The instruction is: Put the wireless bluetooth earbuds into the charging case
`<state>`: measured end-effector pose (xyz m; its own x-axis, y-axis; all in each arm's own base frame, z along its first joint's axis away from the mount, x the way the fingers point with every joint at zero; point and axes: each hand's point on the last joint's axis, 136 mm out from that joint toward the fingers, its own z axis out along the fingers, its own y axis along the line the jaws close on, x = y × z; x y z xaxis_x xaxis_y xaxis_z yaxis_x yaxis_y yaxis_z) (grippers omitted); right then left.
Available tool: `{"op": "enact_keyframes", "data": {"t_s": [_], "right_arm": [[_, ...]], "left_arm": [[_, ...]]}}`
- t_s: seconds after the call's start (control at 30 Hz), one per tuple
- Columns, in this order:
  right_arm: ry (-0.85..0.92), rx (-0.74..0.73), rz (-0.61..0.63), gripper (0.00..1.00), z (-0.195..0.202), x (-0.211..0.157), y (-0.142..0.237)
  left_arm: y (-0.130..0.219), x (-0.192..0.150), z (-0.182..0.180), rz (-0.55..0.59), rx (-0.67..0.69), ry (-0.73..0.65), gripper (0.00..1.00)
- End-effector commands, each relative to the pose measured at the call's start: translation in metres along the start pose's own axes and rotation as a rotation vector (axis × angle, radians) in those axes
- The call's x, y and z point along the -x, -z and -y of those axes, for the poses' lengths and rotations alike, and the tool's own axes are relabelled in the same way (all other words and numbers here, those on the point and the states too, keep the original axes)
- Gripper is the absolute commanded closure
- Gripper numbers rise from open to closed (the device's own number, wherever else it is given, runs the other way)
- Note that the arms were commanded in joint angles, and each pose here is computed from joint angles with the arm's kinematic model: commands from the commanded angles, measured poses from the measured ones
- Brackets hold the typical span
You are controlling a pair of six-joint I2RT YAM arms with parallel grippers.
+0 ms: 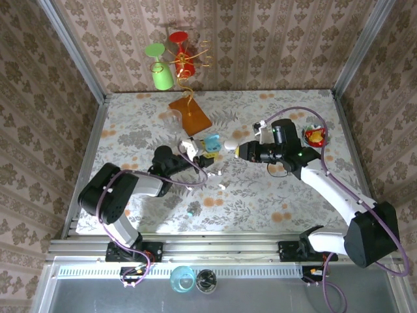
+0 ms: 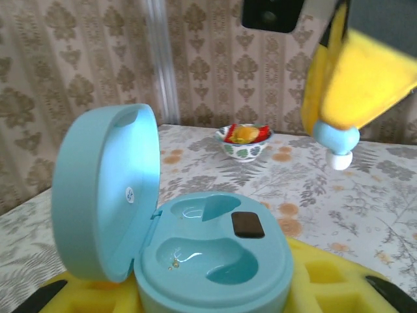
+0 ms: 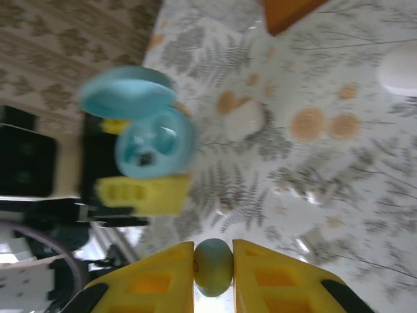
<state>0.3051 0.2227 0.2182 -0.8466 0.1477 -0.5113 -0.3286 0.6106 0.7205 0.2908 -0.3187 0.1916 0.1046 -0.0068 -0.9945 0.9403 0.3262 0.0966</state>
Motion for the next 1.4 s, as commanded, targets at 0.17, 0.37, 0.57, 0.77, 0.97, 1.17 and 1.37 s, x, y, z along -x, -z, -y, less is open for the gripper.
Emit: {"op": "enact_keyframes", "data": {"t_s": [0.17, 0.37, 0.57, 0.77, 0.97, 1.17, 1.37], "right_arm": [[0.013, 0.196, 0.0, 0.8, -0.041, 0.006, 0.008], [0.013, 0.205, -0.016, 0.8, -0.04, 0.006, 0.003], [0.013, 0.22, 0.001, 0.81, -0.042, 0.01, 0.001], [0.021, 0.209, -0.003, 0.81, -0.04, 0.009, -0.007], [0.043, 0.169, -0.001, 0.81, -0.036, 0.008, -0.016], [0.041, 0.159, 0.001, 0.82, -0.032, 0.008, -0.022], [0.041, 0.118, 0.027, 0.82, -0.024, 0.011, -0.024]], "left_arm": [[-0.019, 0.014, 0.022, 0.052, -0.101, -0.101, 0.64], [-0.026, 0.017, 0.033, 0.064, -0.144, -0.106, 0.65], [-0.032, 0.013, 0.037, 0.06, -0.15, -0.115, 0.65], [-0.036, 0.015, 0.038, 0.064, -0.148, -0.109, 0.65], [-0.037, 0.013, 0.042, 0.062, -0.16, -0.105, 0.65], [-0.039, 0.012, 0.044, 0.061, -0.167, -0.103, 0.65], [-0.04, 0.012, 0.045, 0.061, -0.175, -0.1, 0.65]]}}
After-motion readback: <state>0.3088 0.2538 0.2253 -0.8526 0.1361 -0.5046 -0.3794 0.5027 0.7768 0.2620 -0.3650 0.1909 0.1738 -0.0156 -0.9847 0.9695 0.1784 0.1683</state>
